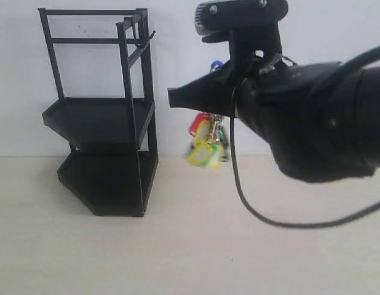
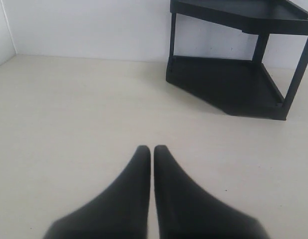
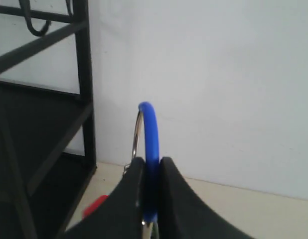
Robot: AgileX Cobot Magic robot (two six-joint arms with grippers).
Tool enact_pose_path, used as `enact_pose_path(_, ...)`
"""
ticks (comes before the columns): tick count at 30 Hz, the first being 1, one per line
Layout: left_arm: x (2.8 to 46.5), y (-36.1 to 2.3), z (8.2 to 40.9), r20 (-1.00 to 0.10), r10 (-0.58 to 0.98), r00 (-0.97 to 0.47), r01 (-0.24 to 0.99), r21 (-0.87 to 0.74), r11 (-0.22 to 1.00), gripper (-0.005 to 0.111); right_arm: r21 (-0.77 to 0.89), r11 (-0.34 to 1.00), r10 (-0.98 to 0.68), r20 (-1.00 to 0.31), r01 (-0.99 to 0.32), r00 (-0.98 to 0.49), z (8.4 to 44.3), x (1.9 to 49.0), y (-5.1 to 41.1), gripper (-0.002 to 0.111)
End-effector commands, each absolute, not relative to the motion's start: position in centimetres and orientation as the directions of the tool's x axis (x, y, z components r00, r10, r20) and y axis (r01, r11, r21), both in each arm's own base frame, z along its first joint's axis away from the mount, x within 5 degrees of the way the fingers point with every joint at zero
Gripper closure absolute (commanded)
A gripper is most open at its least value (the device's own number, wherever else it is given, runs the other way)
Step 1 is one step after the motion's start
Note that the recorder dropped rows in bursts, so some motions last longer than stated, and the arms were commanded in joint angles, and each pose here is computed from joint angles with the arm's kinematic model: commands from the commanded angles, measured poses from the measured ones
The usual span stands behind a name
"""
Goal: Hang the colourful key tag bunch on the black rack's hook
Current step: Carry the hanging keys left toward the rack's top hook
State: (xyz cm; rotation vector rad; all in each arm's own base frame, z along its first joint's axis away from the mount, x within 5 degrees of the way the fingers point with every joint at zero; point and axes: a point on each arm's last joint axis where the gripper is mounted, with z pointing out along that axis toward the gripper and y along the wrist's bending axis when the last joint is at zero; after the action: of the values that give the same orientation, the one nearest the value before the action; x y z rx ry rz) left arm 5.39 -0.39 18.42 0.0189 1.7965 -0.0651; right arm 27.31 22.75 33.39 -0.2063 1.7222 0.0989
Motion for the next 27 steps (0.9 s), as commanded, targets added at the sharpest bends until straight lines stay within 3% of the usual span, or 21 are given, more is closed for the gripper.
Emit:
enact_pose_path(1,5.4,-0.4,18.5,-0.975,-0.030,-0.219,0.045,-0.041,0.998,0.102,-0.020,0.962,-0.054,-0.991,-0.273,-0.119,35.8,30.1,21.8,0.109)
enact_pose_path(10,5.4,-0.4,18.5,-0.975,-0.030,-0.219,0.045,-0.041,0.998,0.102,-0.044,0.931,-0.061,-0.998,-0.362,-0.034,39.0,33.2,22.7,0.109)
enact_pose_path(23,5.4,-0.4,18.5,-0.975,-0.030,-0.219,0.045,-0.041,0.998,0.102,-0.098,0.877,-0.139,-0.989,-0.470,-0.053,36.4,35.7,26.0,0.109)
enact_pose_path(27,5.4,-0.4,18.5,-0.975,-0.030,-0.219,0.045,-0.041,0.998,0.102,-0.107,0.917,-0.130,-0.991,-0.383,-0.036,36.6,36.8,25.9,0.109)
